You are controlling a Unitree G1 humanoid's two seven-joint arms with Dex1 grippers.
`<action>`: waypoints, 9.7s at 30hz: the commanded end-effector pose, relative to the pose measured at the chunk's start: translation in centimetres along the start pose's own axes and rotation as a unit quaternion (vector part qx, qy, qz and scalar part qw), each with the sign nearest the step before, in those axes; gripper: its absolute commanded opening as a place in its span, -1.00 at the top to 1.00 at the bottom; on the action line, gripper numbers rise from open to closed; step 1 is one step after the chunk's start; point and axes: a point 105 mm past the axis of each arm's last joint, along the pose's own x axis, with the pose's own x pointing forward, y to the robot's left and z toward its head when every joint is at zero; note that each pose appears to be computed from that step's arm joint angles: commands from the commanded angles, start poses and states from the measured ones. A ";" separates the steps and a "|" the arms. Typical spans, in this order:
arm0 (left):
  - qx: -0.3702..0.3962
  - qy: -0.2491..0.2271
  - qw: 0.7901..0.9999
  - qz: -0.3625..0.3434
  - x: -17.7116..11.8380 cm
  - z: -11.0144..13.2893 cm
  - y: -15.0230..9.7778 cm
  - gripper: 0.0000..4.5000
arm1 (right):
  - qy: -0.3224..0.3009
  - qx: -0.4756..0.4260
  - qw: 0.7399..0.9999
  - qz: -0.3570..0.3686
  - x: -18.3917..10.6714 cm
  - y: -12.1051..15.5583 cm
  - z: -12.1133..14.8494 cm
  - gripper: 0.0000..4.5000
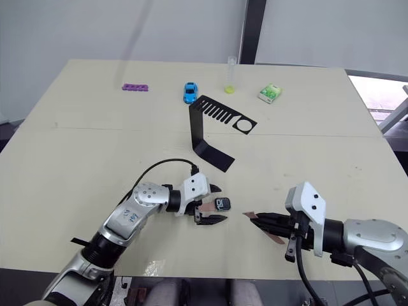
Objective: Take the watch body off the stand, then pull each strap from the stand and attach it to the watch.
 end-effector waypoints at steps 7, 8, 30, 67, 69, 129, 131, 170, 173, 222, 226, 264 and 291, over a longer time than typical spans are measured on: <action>-0.004 -0.007 1.000 -0.007 0.4 0.5 -0.5 -0.99 | -0.014 -0.009 1.000 0.000 -0.1 0.0 0.8 1.00; -0.004 -0.006 1.000 -0.007 0.5 0.6 -0.4 -0.99 | -0.014 -0.010 1.000 -0.001 -0.1 0.0 0.9 1.00; -0.034 -0.013 0.999 -0.016 0.0 1.1 0.9 0.29 | -0.018 -0.005 1.000 -0.007 -0.2 -0.2 1.1 1.00; -0.389 -0.069 0.897 -0.198 -3.6 6.5 2.0 0.29 | 0.007 -0.391 0.916 -0.095 2.4 -1.9 3.9 1.00; -0.389 -0.070 0.897 -0.198 -3.6 6.6 2.1 0.29 | 0.009 -0.390 0.916 -0.096 2.4 -2.0 3.8 1.00; -0.391 -0.095 0.892 -0.207 -3.2 7.9 1.9 0.29 | 0.009 -0.384 0.917 -0.108 2.8 -2.6 4.4 1.00; -0.393 -0.096 0.891 -0.206 -3.2 7.9 1.9 0.29 | 0.006 -0.385 0.917 -0.108 2.9 -2.5 4.6 1.00; -0.391 -0.110 0.889 -0.211 -2.3 8.9 1.6 0.29 | 0.008 -0.379 0.917 -0.125 3.4 -3.7 5.1 1.00; -0.391 -0.113 0.888 -0.212 -2.3 9.0 1.6 0.29 | 0.010 -0.378 0.917 -0.125 3.4 -3.6 5.1 1.00; -0.389 -0.146 0.880 -0.229 -2.5 10.5 1.5 0.29 | 0.002 -0.363 0.919 -0.153 3.2 -4.6 5.9 1.00; -0.389 -0.148 0.880 -0.230 -2.5 10.6 1.5 0.29 | 0.000 -0.360 0.920 -0.157 3.2 -4.7 6.0 1.00; -0.385 -0.143 0.889 -0.200 -2.3 10.2 2.6 0.29 | -0.003 -0.349 0.920 -0.178 2.8 -5.3 6.8 1.00; -0.375 -0.135 0.900 -0.176 -2.2 8.9 3.8 0.29 | 0.029 -0.353 0.920 -0.165 2.4 -5.2 6.0 1.00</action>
